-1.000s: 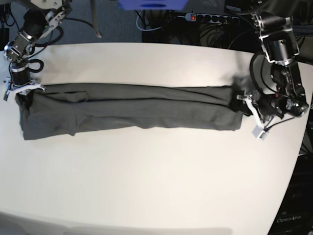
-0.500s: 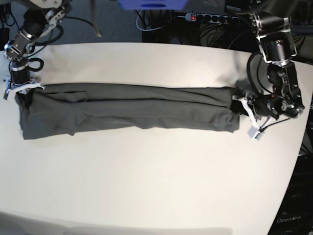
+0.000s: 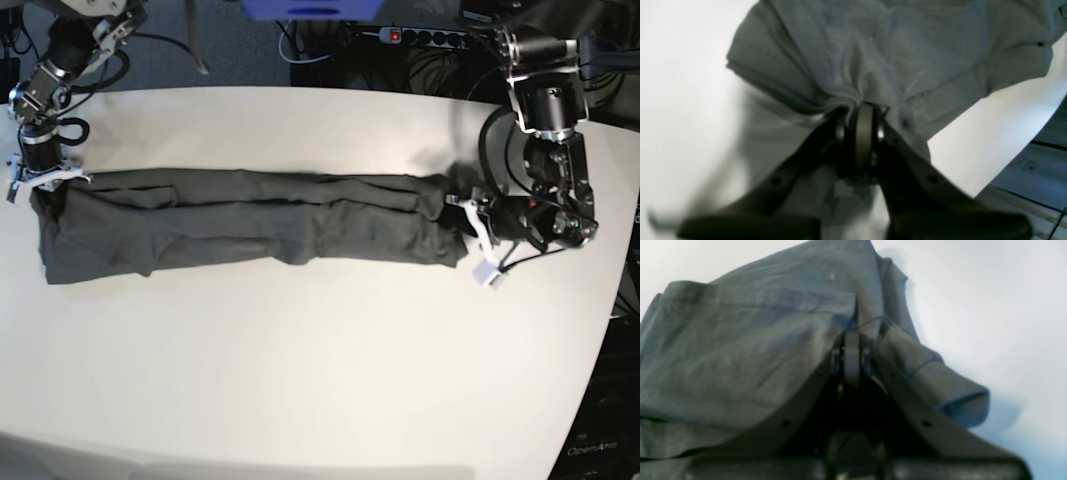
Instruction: Fold the T-shirt properly
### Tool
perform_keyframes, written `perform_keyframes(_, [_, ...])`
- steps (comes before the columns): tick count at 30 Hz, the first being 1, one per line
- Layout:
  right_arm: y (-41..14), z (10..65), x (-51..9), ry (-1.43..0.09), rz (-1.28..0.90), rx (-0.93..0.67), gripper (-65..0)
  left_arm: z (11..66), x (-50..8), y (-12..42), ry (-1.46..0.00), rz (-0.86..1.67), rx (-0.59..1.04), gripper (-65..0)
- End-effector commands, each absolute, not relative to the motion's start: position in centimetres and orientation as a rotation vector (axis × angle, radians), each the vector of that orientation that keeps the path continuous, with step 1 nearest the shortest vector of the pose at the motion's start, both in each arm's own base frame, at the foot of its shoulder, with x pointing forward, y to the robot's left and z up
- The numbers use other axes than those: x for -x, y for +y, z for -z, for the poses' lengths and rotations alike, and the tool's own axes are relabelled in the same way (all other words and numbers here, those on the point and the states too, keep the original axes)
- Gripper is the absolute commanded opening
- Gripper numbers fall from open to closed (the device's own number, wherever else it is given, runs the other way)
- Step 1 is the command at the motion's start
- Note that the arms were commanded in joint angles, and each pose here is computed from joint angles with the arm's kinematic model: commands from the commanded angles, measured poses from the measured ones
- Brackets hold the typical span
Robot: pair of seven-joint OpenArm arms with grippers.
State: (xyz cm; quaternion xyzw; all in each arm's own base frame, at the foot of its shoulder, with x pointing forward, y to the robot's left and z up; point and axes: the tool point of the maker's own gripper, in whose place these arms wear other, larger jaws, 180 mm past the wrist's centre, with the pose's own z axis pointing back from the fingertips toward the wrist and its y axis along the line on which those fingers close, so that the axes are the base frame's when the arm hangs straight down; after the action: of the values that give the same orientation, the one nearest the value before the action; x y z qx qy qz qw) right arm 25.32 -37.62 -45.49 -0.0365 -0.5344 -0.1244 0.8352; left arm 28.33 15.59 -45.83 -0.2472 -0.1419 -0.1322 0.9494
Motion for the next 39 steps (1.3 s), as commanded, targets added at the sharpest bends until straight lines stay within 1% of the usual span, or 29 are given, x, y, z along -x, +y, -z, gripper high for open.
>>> perform_keyframes(1, [-36.4, 49.9, -22.1, -0.878, 0.207, 0.070, -64.7, 49.2, -22.7, 17.7, -0.013, 0.312, 0.373, -63.0])
perform_keyframes(7, [-36.4, 49.9, -22.1, -0.878, 0.207, 0.070, -64.7, 47.7, -24.6, 21.6, -0.046, 0.302, 0.301, -63.0])
perform_keyframes(12, [-36.4, 49.9, -22.1, -0.878, 0.207, 0.070, -64.7, 45.7, -26.0, 23.9, -0.115, 0.271, 0.325, -63.0])
perform_keyframes(15, [-36.4, 49.9, -22.2, -0.880, 0.207, 0.070, -64.7, 45.1, -26.2, 24.2, -0.121, 0.294, 0.337, -63.0])
perform_keyframes(19, [-36.4, 49.9, -22.3, -0.881, 0.207, 0.070, -64.7, 44.3, -27.4, 22.7, -0.146, 0.334, 0.379, -63.0])
perform_keyframes(23, [-36.4, 49.9, -22.2, -0.880, 0.207, 0.070, -64.7, 42.5, -29.6, 21.6, -0.221, 0.357, 0.400, -63.0])
perform_keyframes(25, [-36.4, 49.9, -22.2, -0.880, 0.207, 0.070, -64.7, 42.0, -30.6, 20.2, -0.249, 0.371, 0.422, -63.0])
perform_keyframes(29, [-36.4, 49.9, -22.2, -0.880, 0.207, 0.070, -64.7, 41.8, -31.3, 18.6, -0.268, 0.381, 0.450, -63.0])
perform_keyframes(35, [-36.4, 49.9, -22.2, -0.880, 0.207, 0.070, -64.7, 41.2, -32.6, 14.8, -0.304, 0.402, 0.521, -63.0])
perform_keyframes(39, [-36.4, 49.9, -22.2, -0.880, 0.207, 0.070, -64.7, 41.0, -32.8, 15.3, -0.307, 0.401, 0.509, -63.0])
